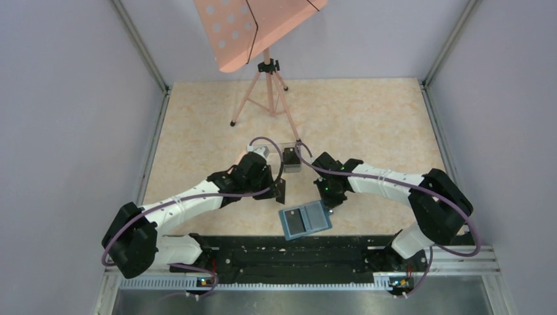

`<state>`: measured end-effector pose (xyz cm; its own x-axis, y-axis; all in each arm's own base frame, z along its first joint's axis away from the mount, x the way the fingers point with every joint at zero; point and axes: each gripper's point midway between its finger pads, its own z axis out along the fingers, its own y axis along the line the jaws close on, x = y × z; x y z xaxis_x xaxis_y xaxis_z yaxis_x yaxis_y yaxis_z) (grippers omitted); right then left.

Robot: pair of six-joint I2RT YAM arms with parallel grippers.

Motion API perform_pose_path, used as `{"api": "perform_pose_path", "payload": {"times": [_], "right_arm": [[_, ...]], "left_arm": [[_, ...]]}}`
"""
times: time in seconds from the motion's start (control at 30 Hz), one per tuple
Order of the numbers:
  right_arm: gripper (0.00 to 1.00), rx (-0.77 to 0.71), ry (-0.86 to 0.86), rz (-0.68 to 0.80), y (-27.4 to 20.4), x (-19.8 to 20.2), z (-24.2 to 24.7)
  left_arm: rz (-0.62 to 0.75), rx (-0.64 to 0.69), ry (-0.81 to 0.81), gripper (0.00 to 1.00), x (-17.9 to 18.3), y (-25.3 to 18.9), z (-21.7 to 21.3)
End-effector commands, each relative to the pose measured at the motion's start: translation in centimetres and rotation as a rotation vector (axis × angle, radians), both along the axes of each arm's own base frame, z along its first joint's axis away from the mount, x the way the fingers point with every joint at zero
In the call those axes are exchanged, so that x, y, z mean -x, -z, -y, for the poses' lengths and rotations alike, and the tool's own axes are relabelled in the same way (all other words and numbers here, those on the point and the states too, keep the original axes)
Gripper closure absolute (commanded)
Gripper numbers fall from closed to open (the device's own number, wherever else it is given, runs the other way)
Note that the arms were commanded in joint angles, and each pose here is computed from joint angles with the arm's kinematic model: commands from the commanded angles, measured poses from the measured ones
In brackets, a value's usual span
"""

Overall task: Put the credit cards into the card holder
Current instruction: Move the card holder to the center of the board.

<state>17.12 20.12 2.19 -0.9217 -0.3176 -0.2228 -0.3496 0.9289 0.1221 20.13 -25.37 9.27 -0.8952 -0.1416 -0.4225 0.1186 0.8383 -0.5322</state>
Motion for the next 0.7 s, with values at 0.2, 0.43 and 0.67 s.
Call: {"api": "perform_pose_path", "payload": {"times": [0.2,0.43,0.67], "right_arm": [[1.0,-0.21,0.096,-0.025,-1.5,-4.0,-1.5],[1.0,-0.394,0.267,-0.055,-2.5,-7.0,0.5],[1.0,-0.493,0.477,-0.085,-1.8,-5.6,4.2]], "left_arm": [[0.036,0.015,0.045,1.0,-0.8,-1.2,1.0],[0.032,0.052,0.082,1.0,-1.0,-1.8,2.3],[0.026,0.116,0.124,1.0,-1.4,-2.6,4.2]]}}
